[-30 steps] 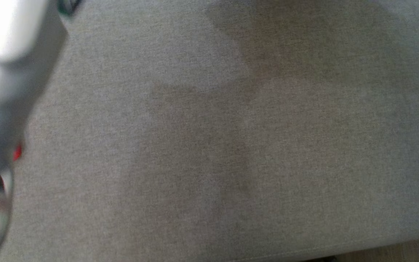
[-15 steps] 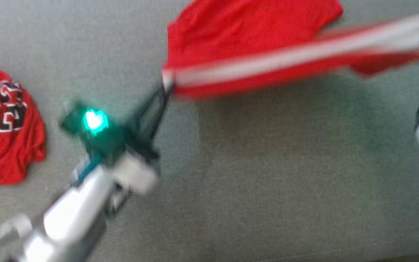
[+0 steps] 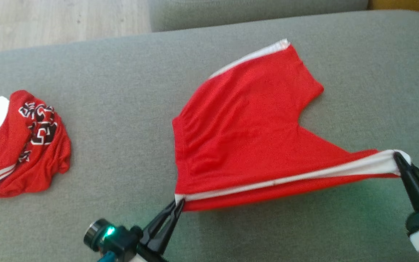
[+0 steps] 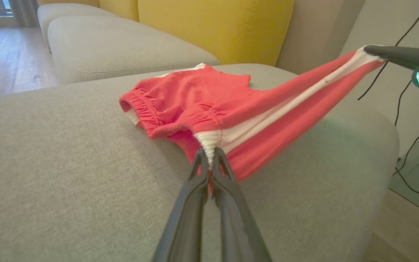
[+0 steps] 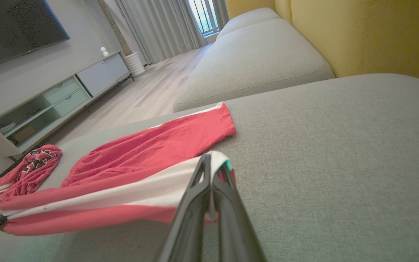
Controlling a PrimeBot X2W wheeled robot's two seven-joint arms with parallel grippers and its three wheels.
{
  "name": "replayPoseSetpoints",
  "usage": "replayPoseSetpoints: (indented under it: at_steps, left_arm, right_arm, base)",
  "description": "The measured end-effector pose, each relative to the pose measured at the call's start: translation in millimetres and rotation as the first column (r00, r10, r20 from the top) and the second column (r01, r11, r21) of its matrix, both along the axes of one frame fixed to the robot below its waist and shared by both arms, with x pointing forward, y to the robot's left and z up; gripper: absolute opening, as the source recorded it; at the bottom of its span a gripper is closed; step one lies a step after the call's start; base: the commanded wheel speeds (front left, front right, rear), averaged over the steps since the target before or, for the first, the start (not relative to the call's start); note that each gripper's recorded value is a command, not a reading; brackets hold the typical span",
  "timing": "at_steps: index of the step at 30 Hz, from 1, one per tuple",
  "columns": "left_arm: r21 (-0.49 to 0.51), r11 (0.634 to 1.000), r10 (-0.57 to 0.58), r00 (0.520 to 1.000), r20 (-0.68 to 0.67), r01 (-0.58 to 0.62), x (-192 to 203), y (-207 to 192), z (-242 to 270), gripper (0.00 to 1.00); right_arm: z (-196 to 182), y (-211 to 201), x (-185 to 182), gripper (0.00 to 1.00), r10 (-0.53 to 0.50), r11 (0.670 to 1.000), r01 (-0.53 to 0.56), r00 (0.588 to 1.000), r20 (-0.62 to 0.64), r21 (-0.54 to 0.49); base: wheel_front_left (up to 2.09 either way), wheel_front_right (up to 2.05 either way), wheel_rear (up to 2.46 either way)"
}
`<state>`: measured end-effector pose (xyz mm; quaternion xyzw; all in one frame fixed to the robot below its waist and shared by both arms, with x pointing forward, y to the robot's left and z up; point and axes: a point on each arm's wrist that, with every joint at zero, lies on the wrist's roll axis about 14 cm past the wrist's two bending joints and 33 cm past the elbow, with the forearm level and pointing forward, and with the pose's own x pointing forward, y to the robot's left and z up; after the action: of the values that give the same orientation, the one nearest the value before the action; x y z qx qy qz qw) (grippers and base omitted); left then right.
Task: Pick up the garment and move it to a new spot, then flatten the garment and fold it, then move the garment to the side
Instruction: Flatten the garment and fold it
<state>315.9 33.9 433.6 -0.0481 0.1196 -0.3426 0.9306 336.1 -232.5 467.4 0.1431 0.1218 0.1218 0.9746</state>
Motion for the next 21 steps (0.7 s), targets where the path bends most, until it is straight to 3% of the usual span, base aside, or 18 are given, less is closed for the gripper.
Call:
replayPoseSetpoints:
  at_steps: [6,10,12,16,21]
  left_arm:
    - [-0.117,0.993,0.030,1.000,-0.003,-0.030,-4.1,-2.2,24.0,0.00]
    - [-0.267,0.961,0.044,0.995,-0.094,-0.067,9.6,-9.9,35.0,0.00]
    - [-0.296,0.953,0.039,0.993,-0.114,-0.072,15.8,-12.7,37.2,0.00]
    - [-0.414,0.904,0.048,0.986,-0.159,-0.110,57.4,-18.7,56.8,0.00]
    - [-0.465,0.871,0.039,0.966,-0.255,-0.158,100.0,-18.1,56.3,0.00]
  right_arm:
    - [14.5,-6.4,6.0,0.00,-0.012,1.000,0.013,0.999,0.048,-0.009]
    - [12.5,-5.7,25.3,0.00,0.016,0.998,-0.014,0.999,0.037,-0.063]
    - [12.5,-3.7,34.0,0.00,0.027,0.997,-0.024,0.999,0.038,-0.074]
    - [22.2,6.7,83.9,0.00,0.065,0.993,-0.057,0.995,0.072,-0.099]
    - [21.5,31.1,142.6,0.00,0.146,0.980,-0.135,0.987,0.065,-0.145]
  base:
    - [0.00,0.00,0.00]
    - [0.00,0.00,0.00]
    - [0.00,0.00,0.00]
    - [0.00,0.00,0.00]
    - [0.00,0.00,0.00]
